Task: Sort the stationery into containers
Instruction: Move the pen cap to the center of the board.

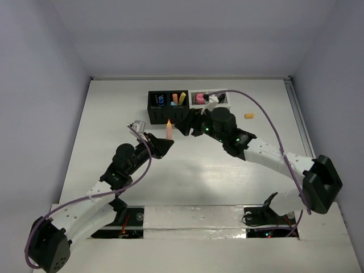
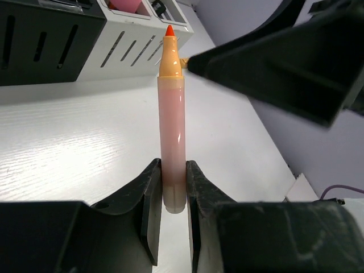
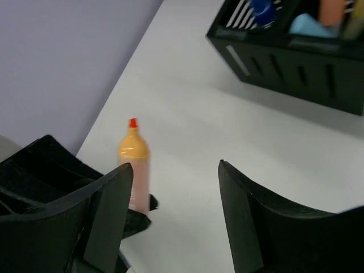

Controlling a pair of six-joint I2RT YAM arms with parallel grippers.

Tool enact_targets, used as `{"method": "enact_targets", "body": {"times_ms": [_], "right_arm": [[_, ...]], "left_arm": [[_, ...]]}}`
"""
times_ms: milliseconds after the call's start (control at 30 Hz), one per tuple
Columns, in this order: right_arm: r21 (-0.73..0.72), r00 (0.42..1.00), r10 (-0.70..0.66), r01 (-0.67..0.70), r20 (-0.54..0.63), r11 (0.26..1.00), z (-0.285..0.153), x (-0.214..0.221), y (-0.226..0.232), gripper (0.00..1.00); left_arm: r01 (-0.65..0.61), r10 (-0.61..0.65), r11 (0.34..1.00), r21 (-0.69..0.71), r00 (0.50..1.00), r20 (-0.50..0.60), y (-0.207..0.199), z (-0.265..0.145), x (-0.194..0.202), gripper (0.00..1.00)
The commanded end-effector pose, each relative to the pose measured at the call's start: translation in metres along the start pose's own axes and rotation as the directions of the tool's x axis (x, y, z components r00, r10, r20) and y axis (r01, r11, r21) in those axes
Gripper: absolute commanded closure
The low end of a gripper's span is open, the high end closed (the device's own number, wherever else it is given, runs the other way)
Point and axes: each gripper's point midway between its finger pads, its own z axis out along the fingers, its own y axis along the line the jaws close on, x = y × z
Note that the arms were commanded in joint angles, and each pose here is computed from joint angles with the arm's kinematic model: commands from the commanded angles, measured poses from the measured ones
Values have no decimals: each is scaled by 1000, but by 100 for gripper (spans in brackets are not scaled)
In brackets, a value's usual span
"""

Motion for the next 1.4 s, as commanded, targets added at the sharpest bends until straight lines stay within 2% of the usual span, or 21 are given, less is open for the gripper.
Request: {"method": "enact_targets", "body": {"times_ms": [0, 67, 100, 133, 200, 267, 333, 433, 467, 533, 567, 633, 667, 700, 733, 867, 1133, 1333, 1367], "right_arm": [[80, 993, 19, -28, 118, 996, -28, -41, -31, 34], [186, 982, 31, -67, 186, 980, -48, -63, -68, 41], [240, 980, 42, -90, 195, 967, -55, -59, -90, 43], [321, 964, 47, -134, 263, 937, -72, -79, -123, 51], [393, 948, 85, -207, 305, 896, -90, -85, -162, 61], [468, 931, 109, -274, 349, 840, -112, -90, -214, 63], [502, 930, 144, -307, 337, 809, -121, -91, -241, 66], [621, 937, 156, -326, 312, 713, -131, -89, -299, 67], [634, 939, 165, -326, 300, 702, -132, -95, -309, 63], [706, 944, 215, -329, 249, 627, -134, -78, -350, 55], [712, 947, 202, -320, 248, 625, -132, -93, -357, 47], [774, 953, 251, -288, 171, 564, -127, -69, -386, 42], [783, 953, 260, -278, 153, 557, -124, -66, -391, 34], [782, 956, 253, -272, 151, 561, -121, -79, -396, 32], [799, 947, 306, -258, 99, 543, -116, -60, -406, 31], [833, 941, 335, -225, 51, 505, -107, -50, -427, 28], [864, 931, 364, -153, -37, 480, -97, -41, -451, 32], [868, 915, 397, -136, -75, 477, -94, -28, -457, 42], [869, 914, 399, -135, -76, 476, -95, -27, -457, 48]], "left_arm": [[-53, 52, 999, 14, 998, 27, -1, -6, -4, 100], [-59, 58, 998, 23, 998, 17, -1, -9, 1, 100], [-63, 62, 998, 30, 998, 19, -2, -10, 1, 100], [-65, 64, 997, 39, 998, 19, -2, -12, 3, 100], [-71, 70, 996, 53, 997, 17, -4, -13, 6, 100], [-80, 79, 996, 46, 997, 22, -2, -15, 6, 100], [-92, 90, 994, 61, 995, 34, -6, -17, 5, 100], [-107, 103, 992, 70, 993, 52, -8, -19, 4, 100], [-114, 111, 991, 65, 992, 56, -6, -20, 4, 100], [-123, 119, 989, 78, 991, 61, -9, -21, 4, 100], [-132, 126, 988, 79, 990, 65, -9, -22, 5, 100], [-137, 132, 987, 85, 989, 61, -9, -23, 8, 100], [-138, 133, 987, 79, 989, 57, -7, -24, 10, 100], [-138, 132, 987, 86, 989, 63, -8, -26, 10, 100], [-135, 130, 986, 99, 990, 57, -11, -27, 12, 100], [-137, 130, 984, 111, 989, 68, -14, -28, 10, 100], [-134, 127, 982, 134, 990, 58, -19, -28, 13, 100], [-132, 125, 982, 133, 991, 56, -18, -27, 13, 100], [-134, 127, 982, 135, 990, 58, -20, -27, 12, 100]]}}
